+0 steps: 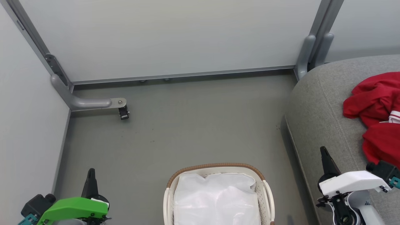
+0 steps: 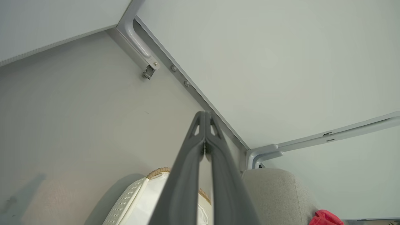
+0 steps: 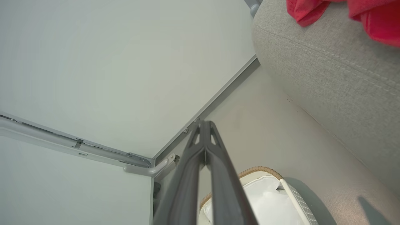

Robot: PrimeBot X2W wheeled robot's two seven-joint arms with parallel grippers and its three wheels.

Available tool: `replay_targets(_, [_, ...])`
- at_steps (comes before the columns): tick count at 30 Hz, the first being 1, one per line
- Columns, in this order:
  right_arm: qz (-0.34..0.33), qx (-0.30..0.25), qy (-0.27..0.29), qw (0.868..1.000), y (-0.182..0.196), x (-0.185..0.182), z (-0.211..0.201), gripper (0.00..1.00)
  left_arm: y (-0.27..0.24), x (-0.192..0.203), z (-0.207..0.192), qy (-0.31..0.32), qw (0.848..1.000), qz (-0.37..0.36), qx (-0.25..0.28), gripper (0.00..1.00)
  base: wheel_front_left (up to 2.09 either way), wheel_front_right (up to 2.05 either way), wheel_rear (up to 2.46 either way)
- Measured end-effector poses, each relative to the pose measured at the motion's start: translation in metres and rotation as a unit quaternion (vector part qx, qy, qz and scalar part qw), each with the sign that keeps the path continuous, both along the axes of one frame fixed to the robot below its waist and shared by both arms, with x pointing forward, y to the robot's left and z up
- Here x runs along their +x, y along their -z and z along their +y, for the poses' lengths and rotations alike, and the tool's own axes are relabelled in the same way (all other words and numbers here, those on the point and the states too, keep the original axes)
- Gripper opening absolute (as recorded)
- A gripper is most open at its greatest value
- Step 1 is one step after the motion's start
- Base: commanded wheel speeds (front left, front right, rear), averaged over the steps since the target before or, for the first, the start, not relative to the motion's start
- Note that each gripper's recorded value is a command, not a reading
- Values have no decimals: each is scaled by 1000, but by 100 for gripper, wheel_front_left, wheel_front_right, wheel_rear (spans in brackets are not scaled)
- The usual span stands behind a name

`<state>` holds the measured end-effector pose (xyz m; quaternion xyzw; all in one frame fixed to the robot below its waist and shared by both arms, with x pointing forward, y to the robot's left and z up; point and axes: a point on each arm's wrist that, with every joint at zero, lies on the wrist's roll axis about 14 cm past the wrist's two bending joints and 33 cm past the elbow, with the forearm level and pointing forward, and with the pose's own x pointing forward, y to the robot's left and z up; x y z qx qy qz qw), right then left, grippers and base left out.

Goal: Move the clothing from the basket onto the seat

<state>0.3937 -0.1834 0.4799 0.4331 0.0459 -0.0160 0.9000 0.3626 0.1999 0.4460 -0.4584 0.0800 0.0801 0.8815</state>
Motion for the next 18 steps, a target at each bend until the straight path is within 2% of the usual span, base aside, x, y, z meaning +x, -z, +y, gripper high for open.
replay_targets(18, [-7, 100, 13, 995, -8, -1, -5, 0, -16, 8, 0, -9, 995, -27, -91, 0, 0, 0, 0])
